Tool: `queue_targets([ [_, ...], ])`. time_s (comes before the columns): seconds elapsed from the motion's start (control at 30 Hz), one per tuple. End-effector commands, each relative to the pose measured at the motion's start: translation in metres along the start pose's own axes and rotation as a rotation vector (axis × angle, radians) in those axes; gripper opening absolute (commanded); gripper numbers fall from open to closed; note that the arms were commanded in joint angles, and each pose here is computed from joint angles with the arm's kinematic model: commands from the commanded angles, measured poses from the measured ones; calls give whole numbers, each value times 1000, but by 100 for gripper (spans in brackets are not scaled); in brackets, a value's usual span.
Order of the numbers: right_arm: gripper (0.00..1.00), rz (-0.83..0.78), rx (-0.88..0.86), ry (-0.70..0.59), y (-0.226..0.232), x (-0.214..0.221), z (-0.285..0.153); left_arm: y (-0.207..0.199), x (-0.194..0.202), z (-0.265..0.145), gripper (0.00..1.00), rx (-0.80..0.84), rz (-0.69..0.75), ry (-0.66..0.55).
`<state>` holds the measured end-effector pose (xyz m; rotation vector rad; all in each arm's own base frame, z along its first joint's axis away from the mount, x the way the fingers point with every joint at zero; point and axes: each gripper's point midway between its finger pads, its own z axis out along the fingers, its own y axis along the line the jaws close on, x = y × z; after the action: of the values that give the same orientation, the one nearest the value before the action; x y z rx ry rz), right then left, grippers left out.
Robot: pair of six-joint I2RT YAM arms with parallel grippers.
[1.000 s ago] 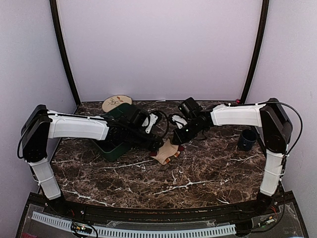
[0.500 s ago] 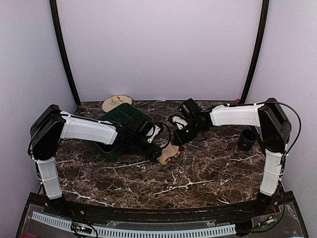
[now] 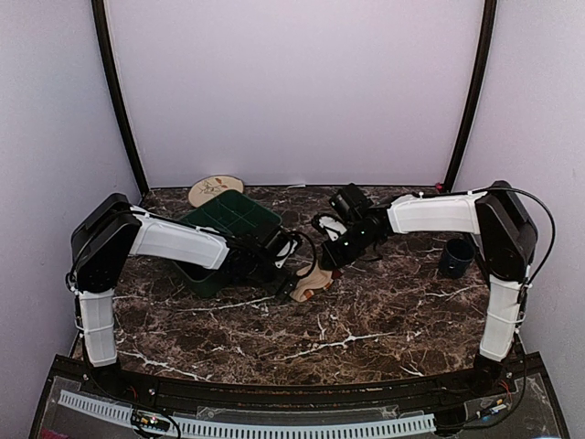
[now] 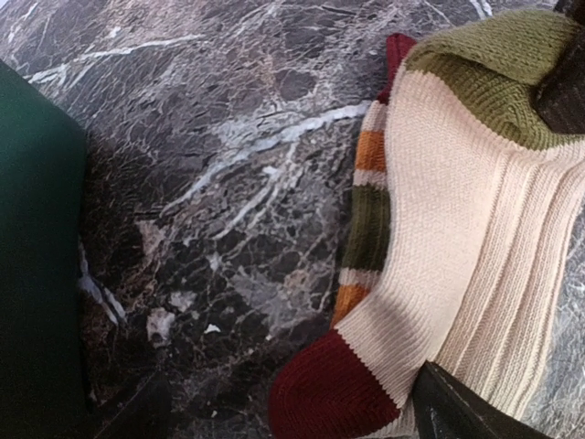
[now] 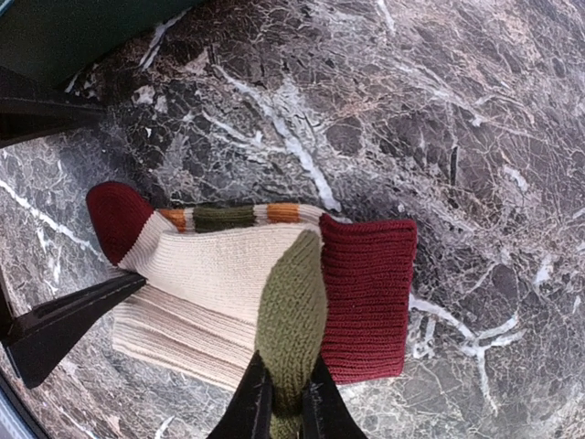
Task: Roll the socks
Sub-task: Fold the sock at the center of the board.
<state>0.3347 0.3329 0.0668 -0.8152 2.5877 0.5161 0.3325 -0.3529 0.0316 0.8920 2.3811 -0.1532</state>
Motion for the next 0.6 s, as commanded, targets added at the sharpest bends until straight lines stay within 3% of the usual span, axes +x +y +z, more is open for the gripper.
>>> queue_targets([
  [0.0,10,1,24,23,-11,8,10,9,5,-3,94,-61,-29,34],
  [0.57,18,47,140,39,-43,16,22,11,32,-16,94,-64,-116,104],
])
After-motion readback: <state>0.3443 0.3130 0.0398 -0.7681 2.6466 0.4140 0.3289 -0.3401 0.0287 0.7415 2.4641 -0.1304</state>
